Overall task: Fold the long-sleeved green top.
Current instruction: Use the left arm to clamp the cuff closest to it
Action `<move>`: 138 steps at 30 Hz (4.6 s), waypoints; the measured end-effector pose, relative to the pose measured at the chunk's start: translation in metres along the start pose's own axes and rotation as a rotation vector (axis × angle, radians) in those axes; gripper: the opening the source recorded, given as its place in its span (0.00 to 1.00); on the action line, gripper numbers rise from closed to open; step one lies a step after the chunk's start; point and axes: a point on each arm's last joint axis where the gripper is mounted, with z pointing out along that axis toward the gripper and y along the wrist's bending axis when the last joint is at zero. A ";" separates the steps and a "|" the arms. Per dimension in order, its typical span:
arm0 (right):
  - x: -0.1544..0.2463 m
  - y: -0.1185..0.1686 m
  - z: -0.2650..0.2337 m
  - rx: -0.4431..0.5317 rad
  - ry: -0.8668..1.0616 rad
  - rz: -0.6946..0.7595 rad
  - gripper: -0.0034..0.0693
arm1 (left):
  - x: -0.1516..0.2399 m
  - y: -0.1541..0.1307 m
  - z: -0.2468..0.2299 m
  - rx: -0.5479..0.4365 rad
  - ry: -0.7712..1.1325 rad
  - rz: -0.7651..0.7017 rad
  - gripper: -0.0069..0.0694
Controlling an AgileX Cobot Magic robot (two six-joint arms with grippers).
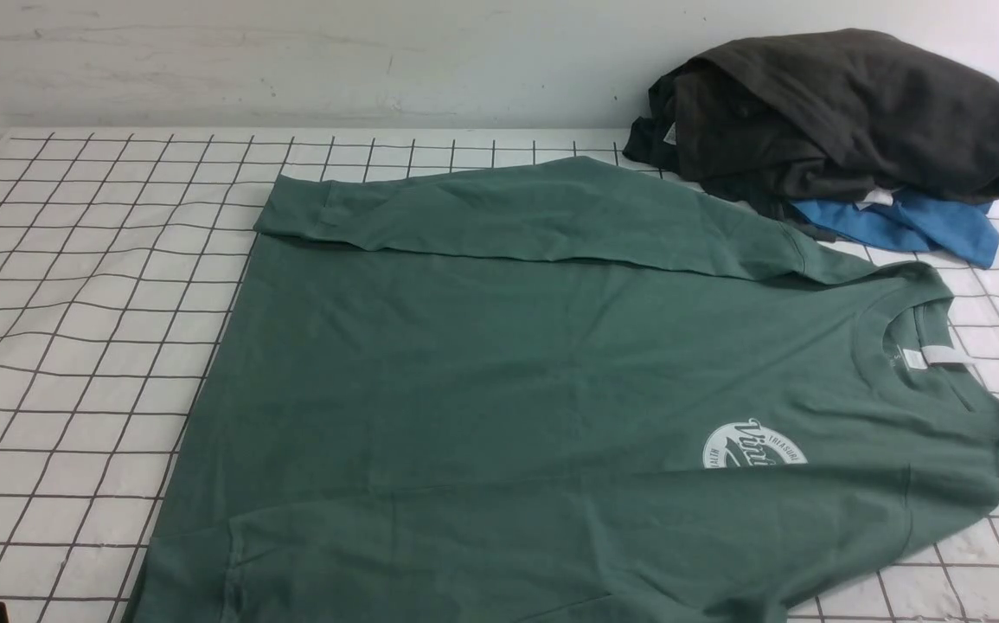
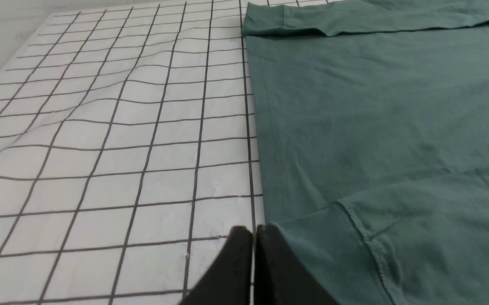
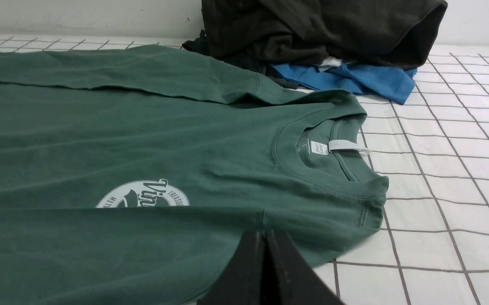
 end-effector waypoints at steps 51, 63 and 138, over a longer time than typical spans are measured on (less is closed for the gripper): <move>-0.107 0.024 0.148 -0.220 0.796 -0.096 0.03 | -0.107 -0.003 0.149 0.115 0.913 -0.114 0.27; -0.111 0.041 0.156 -0.315 0.699 -0.175 0.03 | -0.053 0.000 0.195 0.092 1.100 -0.116 0.51; -0.112 0.044 0.156 -0.324 0.690 -0.123 0.03 | -0.063 0.002 0.236 0.104 1.188 -0.101 0.29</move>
